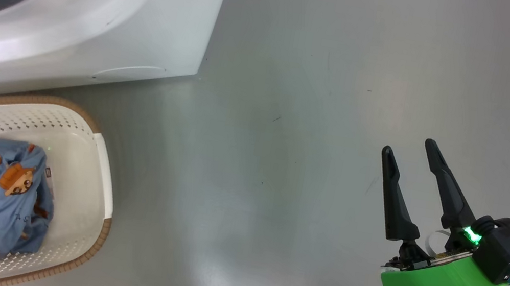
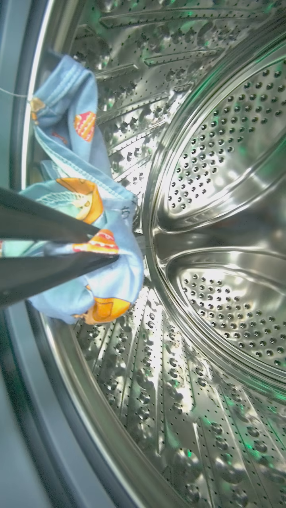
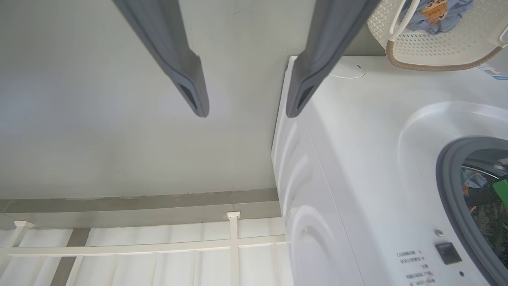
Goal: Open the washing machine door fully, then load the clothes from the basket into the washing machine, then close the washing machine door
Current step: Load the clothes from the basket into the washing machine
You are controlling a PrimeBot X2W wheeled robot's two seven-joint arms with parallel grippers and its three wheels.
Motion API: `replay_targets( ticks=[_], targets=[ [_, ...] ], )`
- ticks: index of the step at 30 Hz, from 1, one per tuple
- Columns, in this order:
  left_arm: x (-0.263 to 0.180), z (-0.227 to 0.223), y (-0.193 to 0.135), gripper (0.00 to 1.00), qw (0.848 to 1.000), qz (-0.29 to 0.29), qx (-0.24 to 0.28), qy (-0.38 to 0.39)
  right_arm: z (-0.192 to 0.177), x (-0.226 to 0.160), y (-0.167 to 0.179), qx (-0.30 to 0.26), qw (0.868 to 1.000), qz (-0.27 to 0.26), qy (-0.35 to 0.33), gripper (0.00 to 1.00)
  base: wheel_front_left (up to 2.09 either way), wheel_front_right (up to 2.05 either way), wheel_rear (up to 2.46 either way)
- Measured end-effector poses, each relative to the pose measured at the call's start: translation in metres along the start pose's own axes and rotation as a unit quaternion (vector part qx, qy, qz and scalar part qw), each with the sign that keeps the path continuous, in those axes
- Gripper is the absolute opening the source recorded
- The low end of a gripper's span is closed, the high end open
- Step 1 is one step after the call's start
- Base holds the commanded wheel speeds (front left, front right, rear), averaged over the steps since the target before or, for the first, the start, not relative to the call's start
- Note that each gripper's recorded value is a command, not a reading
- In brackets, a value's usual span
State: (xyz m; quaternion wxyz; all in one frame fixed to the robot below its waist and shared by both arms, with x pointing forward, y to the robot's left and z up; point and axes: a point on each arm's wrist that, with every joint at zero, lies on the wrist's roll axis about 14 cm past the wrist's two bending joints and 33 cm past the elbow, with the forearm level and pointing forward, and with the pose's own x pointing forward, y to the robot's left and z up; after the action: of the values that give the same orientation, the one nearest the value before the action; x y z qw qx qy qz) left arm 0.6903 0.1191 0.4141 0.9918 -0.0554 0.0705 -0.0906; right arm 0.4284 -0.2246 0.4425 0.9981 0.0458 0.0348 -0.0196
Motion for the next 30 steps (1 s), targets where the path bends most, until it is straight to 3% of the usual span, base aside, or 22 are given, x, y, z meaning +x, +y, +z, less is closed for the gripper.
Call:
replay_targets(
  ticks=[1, 2, 3, 4, 5, 16, 30],
  targets=[
    [-0.001, -0.005, 0.001, 0.0, 1.0, 0.001, -0.001, 0.009, 0.0, 0.0, 0.0, 0.0, 1.0, 0.0, 0.0, 1.0, 0.0, 0.0, 0.0],
    [-0.003, -0.014, 0.001, 0.12, 1.0, -0.002, 0.005, 0.029, 0.0, 0.001, 0.001, 0.001, 1.0, 0.001, 0.0, 1.0, 0.0, 0.0, 0.0],
    [-0.003, -0.016, 0.0, 0.4, 0.999, -0.004, 0.009, 0.033, 0.0, 0.001, 0.001, 0.001, 1.0, 0.002, -0.001, 1.0, 0.0, 0.0, 0.0],
    [-0.003, -0.016, 0.0, 0.78, 0.999, -0.004, 0.01, 0.036, 0.0, 0.001, 0.002, 0.001, 1.0, 0.003, -0.001, 1.0, 0.0, 0.0, 0.0],
    [-0.003, -0.014, 0.001, 1.0, 0.999, -0.003, 0.011, 0.036, 0.0, 0.001, 0.002, 0.002, 1.0, 0.004, -0.001, 1.0, 0.0, 0.0, 0.0],
    [-0.001, 0.008, -0.005, 1.0, 1.0, -0.011, -0.006, 0.004, -0.001, 0.005, 0.008, 0.007, 1.0, 0.012, -0.002, 1.0, 0.0, 0.0, 0.0],
    [-0.037, -0.003, -0.002, 1.0, 0.999, -0.001, -0.045, -0.015, 0.003, 0.013, 0.012, 0.01, 1.0, 0.019, -0.013, 1.0, 0.0, 0.0, 0.0]
  ],
)
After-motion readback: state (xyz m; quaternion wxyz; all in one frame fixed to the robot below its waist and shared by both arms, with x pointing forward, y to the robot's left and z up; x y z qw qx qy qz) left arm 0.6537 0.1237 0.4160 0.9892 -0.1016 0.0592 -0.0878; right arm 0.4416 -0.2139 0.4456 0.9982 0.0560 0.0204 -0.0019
